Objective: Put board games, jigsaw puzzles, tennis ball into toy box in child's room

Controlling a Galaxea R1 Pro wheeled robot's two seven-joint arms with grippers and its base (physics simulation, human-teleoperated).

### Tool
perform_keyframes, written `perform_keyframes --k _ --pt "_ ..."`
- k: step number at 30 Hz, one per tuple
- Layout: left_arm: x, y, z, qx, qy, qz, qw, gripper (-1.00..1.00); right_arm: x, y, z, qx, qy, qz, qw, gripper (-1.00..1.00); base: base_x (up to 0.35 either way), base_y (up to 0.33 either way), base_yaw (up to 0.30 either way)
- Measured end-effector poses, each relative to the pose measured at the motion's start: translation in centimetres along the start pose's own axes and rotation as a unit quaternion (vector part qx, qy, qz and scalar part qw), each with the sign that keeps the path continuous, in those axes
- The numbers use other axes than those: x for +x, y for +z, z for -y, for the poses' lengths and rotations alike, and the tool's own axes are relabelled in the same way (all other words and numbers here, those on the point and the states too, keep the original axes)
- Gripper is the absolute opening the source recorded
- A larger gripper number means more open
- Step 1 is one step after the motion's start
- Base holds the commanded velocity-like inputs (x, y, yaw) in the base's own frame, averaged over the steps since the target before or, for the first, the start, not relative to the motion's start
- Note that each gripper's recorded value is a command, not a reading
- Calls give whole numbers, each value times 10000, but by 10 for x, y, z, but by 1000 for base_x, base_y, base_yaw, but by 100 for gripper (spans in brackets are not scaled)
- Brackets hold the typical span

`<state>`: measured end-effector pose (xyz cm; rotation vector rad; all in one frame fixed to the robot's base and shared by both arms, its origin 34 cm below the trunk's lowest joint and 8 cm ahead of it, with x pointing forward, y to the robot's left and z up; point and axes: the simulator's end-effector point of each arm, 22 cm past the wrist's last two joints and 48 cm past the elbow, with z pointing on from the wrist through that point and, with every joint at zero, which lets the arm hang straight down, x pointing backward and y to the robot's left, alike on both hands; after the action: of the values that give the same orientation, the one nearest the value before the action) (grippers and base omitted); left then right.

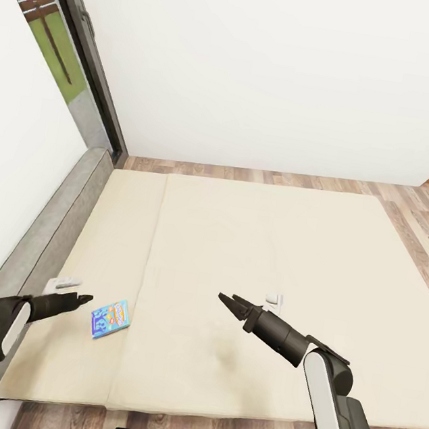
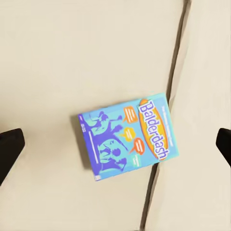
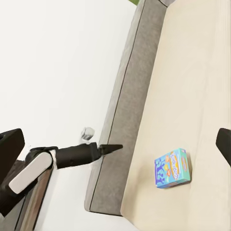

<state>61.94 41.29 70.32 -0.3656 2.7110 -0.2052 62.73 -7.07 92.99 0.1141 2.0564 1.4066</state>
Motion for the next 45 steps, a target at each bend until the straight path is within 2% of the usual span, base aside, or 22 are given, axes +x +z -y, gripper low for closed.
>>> perform_keyframes --k 3,6,8,13,20,33,45 --pt "-7 12 -1 -250 -114 -88 9996 100 1 0 5 105 -13 -14 9999 100 0 0 0" --pt "-15 32 11 -451 -197 -284 9984 100 1 0 11 261 -24 -24 9997 100 0 0 0" --pt "-23 44 24 -550 -156 -375 9977 100 1 0 15 348 -29 -26 9994 100 0 0 0" --pt "-42 57 44 -778 24 -357 9963 100 2 0 18 422 -32 -30 9991 100 0 0 0" --pt "-49 60 47 -1036 121 -338 9940 100 1 -1 20 455 -39 -33 9990 100 0 0 0" --pt "-40 66 42 -1143 255 -263 9928 100 2 -1 21 475 -43 -34 9989 100 0 0 0" --pt "-32 73 37 -1184 307 -307 9920 100 5 -2 27 475 12 -98 9988 100 0 0 0"
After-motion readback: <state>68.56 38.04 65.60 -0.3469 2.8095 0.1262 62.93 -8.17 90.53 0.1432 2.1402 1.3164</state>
